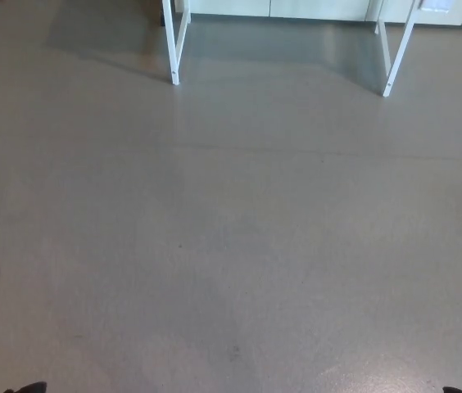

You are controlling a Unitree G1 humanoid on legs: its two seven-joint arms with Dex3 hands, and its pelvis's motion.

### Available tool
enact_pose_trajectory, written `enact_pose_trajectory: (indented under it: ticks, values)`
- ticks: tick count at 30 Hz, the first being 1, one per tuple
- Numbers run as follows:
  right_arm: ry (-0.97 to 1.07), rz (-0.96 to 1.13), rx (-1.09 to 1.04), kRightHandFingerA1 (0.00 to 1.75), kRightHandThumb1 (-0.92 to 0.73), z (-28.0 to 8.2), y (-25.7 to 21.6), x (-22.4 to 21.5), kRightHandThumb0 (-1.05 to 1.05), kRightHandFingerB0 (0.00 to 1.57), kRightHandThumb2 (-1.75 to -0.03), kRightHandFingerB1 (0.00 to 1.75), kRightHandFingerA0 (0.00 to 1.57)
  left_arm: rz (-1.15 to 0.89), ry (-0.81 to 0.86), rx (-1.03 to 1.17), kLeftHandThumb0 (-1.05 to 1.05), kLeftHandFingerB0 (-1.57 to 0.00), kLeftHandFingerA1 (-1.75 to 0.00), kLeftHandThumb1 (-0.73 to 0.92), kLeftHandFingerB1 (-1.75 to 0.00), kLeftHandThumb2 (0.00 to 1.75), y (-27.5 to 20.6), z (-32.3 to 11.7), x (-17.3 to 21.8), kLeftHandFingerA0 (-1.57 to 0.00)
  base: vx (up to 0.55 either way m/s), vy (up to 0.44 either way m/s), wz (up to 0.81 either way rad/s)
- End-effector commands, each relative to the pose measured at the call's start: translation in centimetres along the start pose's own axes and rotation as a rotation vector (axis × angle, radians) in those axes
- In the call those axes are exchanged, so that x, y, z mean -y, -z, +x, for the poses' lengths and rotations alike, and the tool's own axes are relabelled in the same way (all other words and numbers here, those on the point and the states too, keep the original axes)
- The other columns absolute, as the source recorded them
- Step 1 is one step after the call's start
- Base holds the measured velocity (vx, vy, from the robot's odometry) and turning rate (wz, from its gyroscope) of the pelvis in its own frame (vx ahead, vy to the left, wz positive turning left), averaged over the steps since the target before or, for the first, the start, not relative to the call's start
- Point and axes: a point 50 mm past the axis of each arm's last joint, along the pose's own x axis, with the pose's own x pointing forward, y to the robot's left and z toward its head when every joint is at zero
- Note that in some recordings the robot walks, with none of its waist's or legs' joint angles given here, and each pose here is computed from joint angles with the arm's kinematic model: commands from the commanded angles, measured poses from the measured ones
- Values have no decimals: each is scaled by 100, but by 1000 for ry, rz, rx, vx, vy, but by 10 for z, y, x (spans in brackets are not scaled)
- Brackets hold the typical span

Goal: The robot walks towards a desk on which an eraser is kept on the left hand side and a container is kept on the right hand side. The robot picks up the eraser using its left hand and places it in the container.

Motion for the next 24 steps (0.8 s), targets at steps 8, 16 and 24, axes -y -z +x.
enact_pose_trajectory:
  ticks: [8, 16, 24]
  values:
    - [20, -41, 76, 62, -56, -3, -4, 5, -62, 2, -98, 46, 15, 10, 7, 76, -27, -20, -40, 58, -30, 57, -3, -5, -7, -28, 0, 0, 0]
    - [23, -54, 84, 62, -56, -2, -6, 6, -59, 1, -98, 43, 15, 16, 11, 81, -28, -20, -41, 57, -30, 57, -6, -4, -7, -29, 0, 0, 0]
    - [19, -77, 75, 68, -77, -1, -6, 6, -58, 6, -66, 32, 15, 21, 15, 85, -28, -20, -41, 57, -31, 57, -5, -4, -7, -29, 0, 0, 0]
